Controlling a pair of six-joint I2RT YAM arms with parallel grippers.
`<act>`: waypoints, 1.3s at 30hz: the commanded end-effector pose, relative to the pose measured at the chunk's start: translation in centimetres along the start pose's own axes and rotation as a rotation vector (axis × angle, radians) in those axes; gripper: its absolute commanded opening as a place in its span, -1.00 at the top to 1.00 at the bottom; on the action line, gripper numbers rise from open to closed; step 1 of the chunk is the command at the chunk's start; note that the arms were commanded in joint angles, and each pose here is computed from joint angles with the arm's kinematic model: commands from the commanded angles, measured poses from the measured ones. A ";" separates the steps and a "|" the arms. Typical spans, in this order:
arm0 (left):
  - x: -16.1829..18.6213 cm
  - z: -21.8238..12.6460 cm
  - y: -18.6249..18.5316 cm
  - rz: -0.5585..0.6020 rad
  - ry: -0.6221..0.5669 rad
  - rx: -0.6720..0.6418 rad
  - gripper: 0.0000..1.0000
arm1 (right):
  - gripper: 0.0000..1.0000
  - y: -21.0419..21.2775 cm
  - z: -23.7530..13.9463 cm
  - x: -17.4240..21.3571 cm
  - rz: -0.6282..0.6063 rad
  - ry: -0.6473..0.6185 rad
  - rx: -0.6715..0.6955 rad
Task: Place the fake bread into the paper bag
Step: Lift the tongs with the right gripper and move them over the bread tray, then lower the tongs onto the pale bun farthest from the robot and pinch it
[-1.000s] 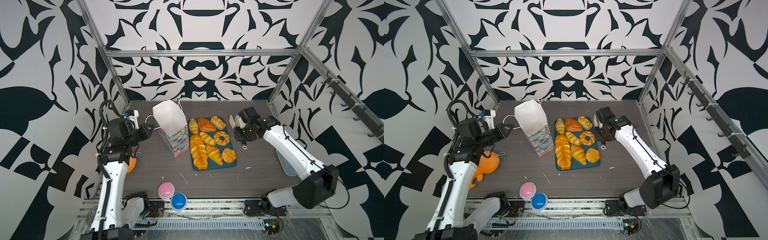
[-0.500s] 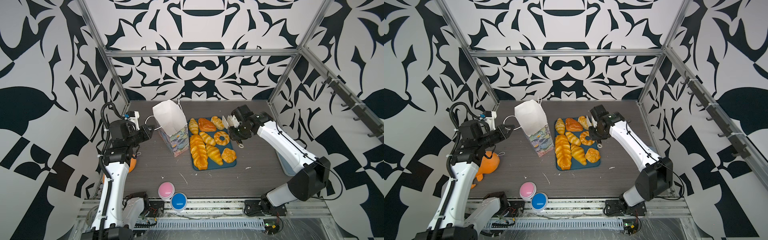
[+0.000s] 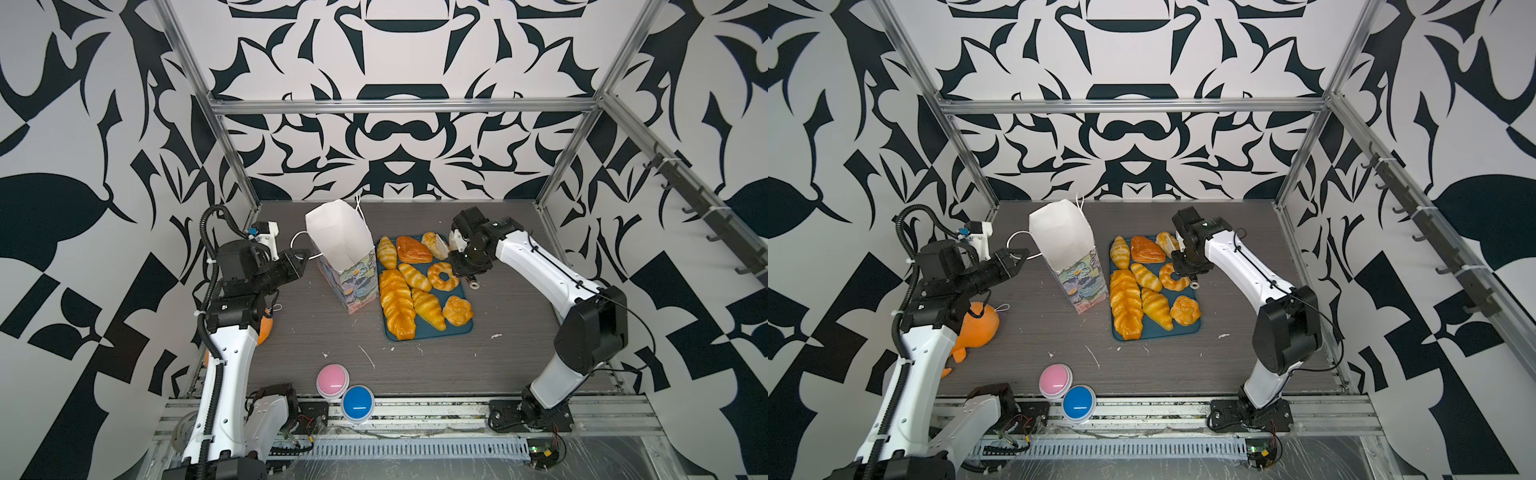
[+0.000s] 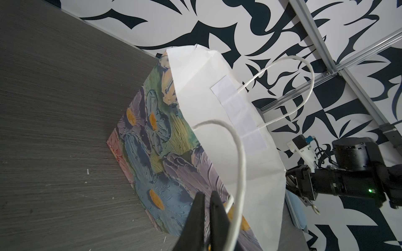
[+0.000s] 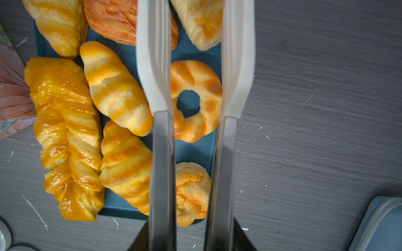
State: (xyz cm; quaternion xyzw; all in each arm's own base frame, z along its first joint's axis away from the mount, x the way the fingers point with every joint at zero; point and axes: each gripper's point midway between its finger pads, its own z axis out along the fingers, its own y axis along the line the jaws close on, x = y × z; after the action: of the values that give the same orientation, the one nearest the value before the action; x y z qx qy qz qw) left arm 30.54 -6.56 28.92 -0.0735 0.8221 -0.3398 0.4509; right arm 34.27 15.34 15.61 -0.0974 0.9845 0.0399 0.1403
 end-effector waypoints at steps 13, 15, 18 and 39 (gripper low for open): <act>0.4 -0.3 -0.2 -0.001 0.009 0.010 0.77 | 0.07 -0.5 0.1 -3.8 -0.032 -0.063 0.030; 0.4 -0.4 -0.2 0.000 0.008 0.009 0.77 | 0.07 -0.7 0.5 -4.1 -0.025 -0.057 0.029; 0.4 -0.5 -0.2 0.001 0.009 0.004 0.77 | 0.06 -1.1 1.0 -4.5 -0.015 -0.041 0.020; 0.7 -0.3 0.2 -0.009 0.022 -0.013 0.77 | -0.09 -1.5 2.6 -5.4 -0.010 -0.011 0.003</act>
State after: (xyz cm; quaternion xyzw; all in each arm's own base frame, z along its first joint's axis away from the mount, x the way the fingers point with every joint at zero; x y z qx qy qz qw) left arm 30.26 -6.63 28.87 -0.0708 0.8235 -0.3392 0.4491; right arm 39.35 14.96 12.53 -0.1008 0.9875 0.0290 0.1180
